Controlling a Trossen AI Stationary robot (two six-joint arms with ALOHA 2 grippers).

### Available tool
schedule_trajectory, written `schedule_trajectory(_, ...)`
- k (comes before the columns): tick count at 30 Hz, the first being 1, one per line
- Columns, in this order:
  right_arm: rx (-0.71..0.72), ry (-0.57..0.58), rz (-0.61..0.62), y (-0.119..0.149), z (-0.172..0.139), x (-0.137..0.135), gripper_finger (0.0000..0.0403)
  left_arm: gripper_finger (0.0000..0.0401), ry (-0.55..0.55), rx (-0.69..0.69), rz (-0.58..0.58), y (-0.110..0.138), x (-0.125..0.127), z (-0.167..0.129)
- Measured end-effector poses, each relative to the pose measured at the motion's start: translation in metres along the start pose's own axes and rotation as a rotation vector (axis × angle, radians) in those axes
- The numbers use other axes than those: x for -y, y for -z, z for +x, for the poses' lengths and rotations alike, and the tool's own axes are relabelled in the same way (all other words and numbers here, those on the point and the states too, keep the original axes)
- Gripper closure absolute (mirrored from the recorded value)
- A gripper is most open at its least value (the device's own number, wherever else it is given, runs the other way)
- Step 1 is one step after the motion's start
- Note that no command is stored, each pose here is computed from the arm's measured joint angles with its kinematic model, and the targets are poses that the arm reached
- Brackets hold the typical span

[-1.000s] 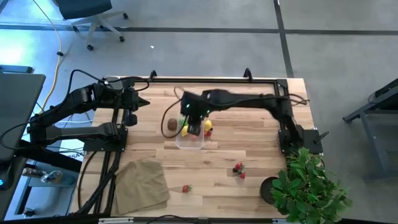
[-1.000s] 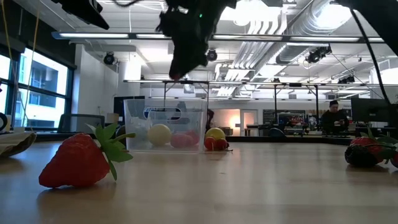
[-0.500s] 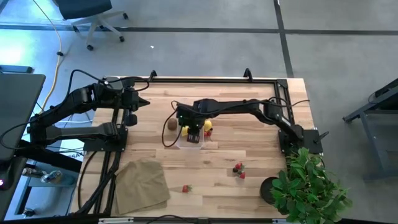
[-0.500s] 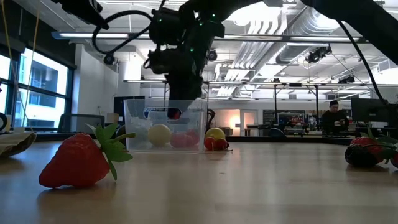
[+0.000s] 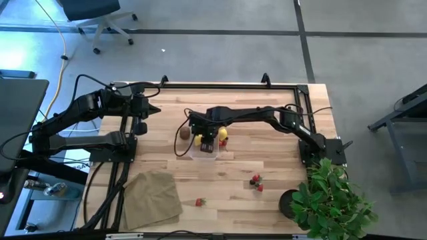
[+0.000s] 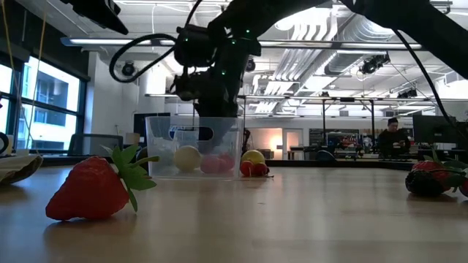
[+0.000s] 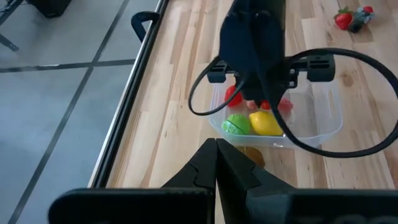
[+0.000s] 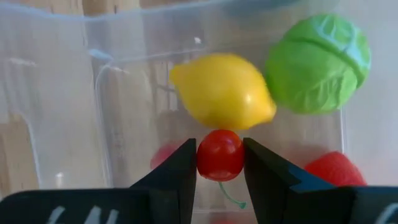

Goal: Pick and placing Produce into tupperware
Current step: Put the cherry into the transparent bin

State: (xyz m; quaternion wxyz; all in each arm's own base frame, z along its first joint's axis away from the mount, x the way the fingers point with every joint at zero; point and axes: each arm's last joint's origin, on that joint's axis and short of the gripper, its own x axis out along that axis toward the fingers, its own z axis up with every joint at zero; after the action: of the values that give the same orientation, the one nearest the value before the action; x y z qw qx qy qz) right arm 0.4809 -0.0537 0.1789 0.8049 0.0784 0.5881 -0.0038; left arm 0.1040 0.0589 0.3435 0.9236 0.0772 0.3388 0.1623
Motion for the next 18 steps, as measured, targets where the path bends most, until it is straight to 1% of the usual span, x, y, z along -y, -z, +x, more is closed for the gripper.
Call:
schedule_trajectory(11, -0.007, 0.005, 0.025, 0.001, 0.002, 0.009, 0.0297, 0.04, 0.0, -0.001, 0.0, 0.0, 0.0, 0.0)
schedule_trajectory(18, -0.023, -0.003, 0.053, 0.002, 0.009, 0.013, 0.0297, 0.04, 0.0, -0.001, 0.0, 0.0, 0.0, 0.0)
